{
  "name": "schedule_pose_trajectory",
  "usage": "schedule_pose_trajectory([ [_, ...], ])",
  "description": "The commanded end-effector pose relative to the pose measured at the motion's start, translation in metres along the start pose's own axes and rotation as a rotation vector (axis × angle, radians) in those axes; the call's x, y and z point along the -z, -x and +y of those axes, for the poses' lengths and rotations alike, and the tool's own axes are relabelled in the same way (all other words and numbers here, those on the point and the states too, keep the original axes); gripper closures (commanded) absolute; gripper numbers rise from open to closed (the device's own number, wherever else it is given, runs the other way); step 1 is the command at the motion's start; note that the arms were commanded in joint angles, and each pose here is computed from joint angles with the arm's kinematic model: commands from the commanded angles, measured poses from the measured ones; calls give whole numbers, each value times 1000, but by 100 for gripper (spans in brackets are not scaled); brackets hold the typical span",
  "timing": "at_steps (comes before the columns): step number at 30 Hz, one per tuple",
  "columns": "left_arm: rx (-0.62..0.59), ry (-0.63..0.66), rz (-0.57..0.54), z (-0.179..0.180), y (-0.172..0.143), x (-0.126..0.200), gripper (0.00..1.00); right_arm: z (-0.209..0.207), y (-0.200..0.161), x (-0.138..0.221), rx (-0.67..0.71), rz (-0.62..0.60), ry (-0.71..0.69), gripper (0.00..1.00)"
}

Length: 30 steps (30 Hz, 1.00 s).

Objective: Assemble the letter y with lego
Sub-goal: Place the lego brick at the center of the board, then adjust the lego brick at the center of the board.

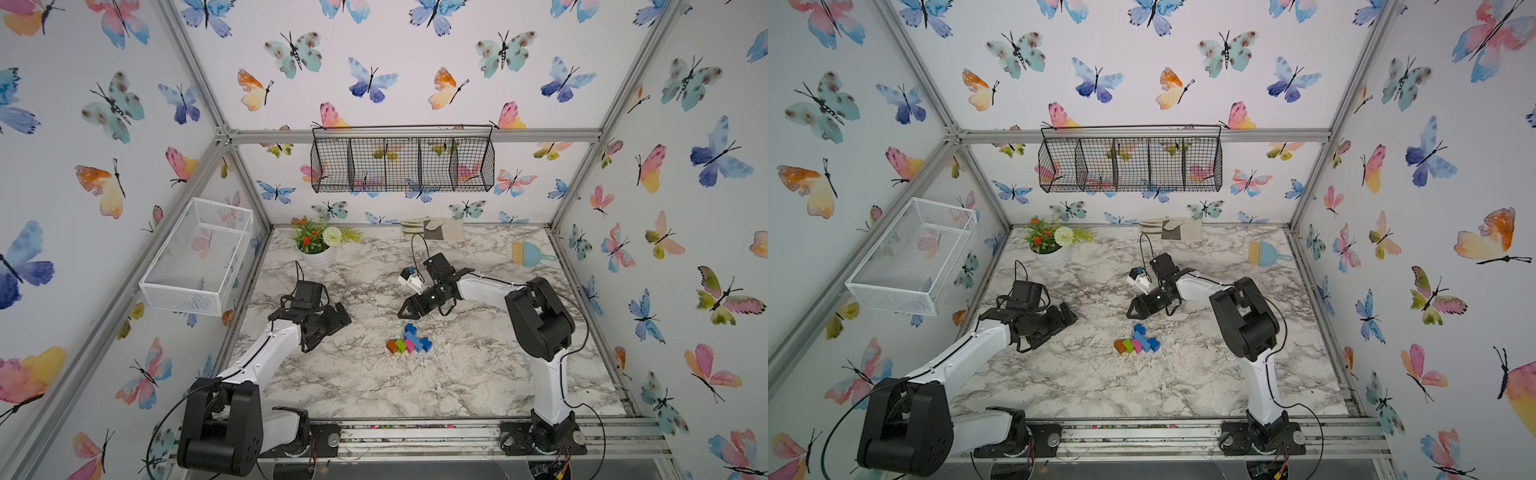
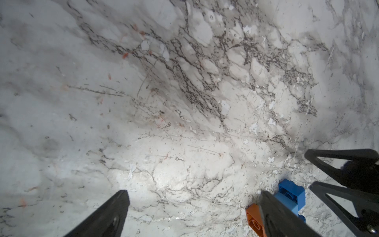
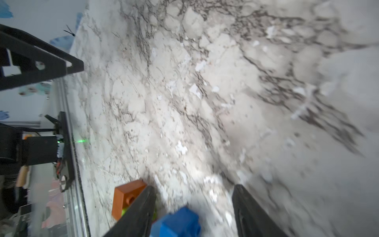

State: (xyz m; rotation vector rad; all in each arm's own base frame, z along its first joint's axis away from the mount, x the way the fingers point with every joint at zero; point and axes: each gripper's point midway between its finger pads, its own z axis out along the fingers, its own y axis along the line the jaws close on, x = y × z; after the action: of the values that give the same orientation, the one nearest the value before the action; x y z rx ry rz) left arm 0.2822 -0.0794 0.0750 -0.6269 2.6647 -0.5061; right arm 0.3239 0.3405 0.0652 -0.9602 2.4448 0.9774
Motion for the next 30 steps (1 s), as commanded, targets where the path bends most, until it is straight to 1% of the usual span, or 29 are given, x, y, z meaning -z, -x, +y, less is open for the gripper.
schedule_pose_trajectory([
  [1,2,-2,23,2,-5,-2,0,0,51,59,10,-330,-171,35],
  [3,1,-4,21,2,-5,-3,0,2,34,70,10,-272,-213,35],
  [7,-7,-9,23,1,-5,-4,0,23,-9,72,44,-104,-144,36],
  [9,-10,-3,21,1,-4,-5,0,26,-37,70,79,13,-199,36],
  [11,-14,-3,21,0,-3,-5,0,21,-58,70,104,94,-292,36],
  [14,-14,0,17,-1,-1,-5,0,25,-84,64,150,194,-357,36],
  [17,-17,5,18,-1,0,-5,0,34,-96,58,199,220,-378,36],
  [21,-22,16,22,1,-1,-7,0,41,-104,53,213,224,-346,35],
  [23,-22,18,24,2,-2,-7,0,40,-110,48,211,261,-342,35],
  [26,-19,19,25,3,-3,-8,0,34,-116,41,218,302,-378,35],
  [30,-17,19,26,4,-4,-8,0,29,-118,31,206,321,-391,35],
])
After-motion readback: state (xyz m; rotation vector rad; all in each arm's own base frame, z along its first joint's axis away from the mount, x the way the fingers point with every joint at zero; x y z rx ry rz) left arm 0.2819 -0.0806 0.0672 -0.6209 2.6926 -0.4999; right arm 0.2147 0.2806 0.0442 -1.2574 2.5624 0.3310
